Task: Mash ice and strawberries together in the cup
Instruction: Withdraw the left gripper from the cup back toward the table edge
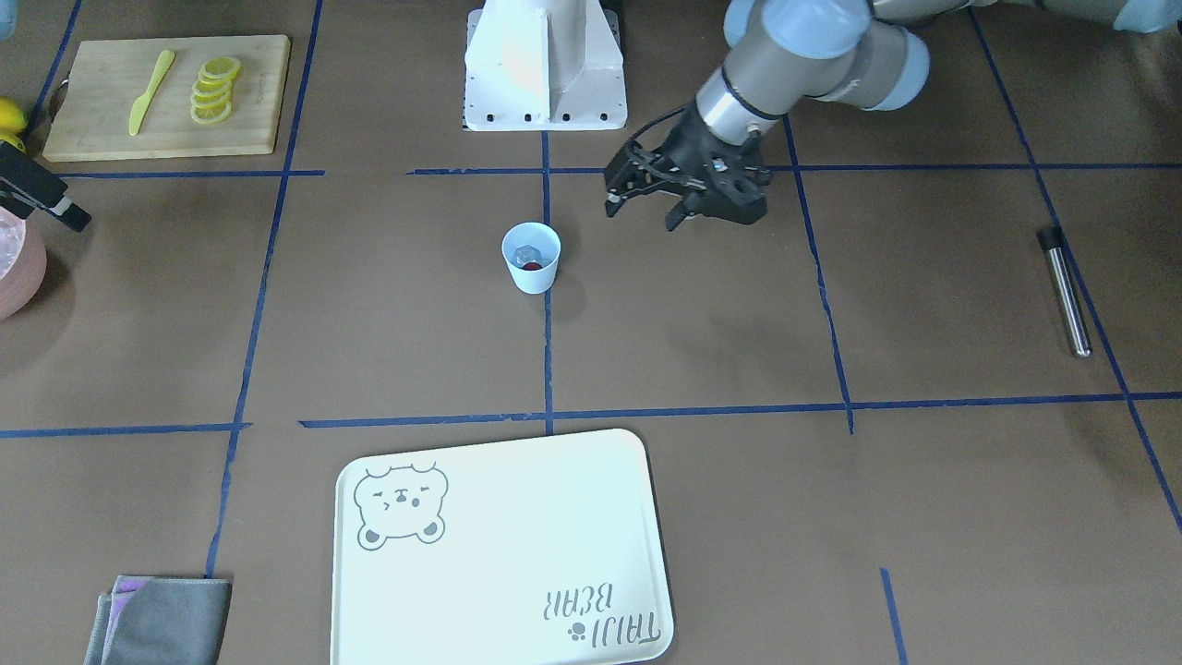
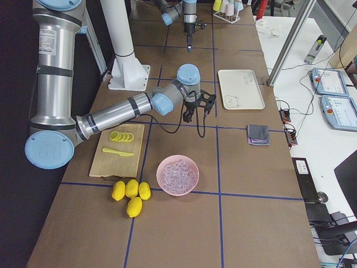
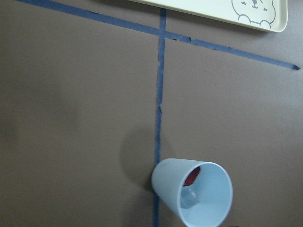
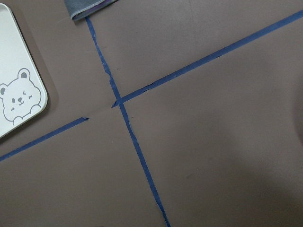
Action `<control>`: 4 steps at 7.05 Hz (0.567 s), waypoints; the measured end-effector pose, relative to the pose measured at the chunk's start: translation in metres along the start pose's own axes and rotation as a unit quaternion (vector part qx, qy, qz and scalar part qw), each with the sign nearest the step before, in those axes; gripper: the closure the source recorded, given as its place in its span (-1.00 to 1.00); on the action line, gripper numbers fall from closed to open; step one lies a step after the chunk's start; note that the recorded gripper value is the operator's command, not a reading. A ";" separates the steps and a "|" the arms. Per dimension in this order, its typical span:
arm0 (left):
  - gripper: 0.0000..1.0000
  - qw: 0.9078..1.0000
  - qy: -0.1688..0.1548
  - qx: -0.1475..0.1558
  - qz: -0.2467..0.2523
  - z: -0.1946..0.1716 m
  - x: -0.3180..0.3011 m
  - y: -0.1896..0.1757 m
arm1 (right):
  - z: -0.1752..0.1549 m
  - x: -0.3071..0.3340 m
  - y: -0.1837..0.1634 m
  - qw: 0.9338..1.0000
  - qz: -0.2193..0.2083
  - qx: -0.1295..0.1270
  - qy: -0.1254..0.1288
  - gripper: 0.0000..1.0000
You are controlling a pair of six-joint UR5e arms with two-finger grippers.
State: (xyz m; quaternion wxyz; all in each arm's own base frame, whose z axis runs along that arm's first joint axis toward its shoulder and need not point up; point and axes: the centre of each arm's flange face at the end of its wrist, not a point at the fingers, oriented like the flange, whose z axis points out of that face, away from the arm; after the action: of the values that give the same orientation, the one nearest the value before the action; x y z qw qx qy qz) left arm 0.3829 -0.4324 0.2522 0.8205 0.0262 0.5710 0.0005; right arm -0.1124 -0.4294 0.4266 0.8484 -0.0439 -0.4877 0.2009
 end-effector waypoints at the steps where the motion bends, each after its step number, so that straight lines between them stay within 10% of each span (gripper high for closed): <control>1: -0.78 0.999 -0.017 -0.004 0.035 -0.039 -0.065 -0.019 | 0.001 0.007 -0.001 1.000 -0.007 0.000 0.004 -1.00; 4: -0.76 0.988 -0.094 0.005 0.119 -0.116 -0.263 -0.056 | -0.002 0.023 -0.003 1.000 -0.013 0.004 0.010 -1.00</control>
State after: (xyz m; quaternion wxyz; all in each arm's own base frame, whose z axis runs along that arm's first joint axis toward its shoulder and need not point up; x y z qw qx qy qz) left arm 0.1814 -0.4913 0.4557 0.8645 0.0986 0.4841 0.0929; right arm -0.0993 -0.4231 0.4452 0.8562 -0.0363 -0.4787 0.1908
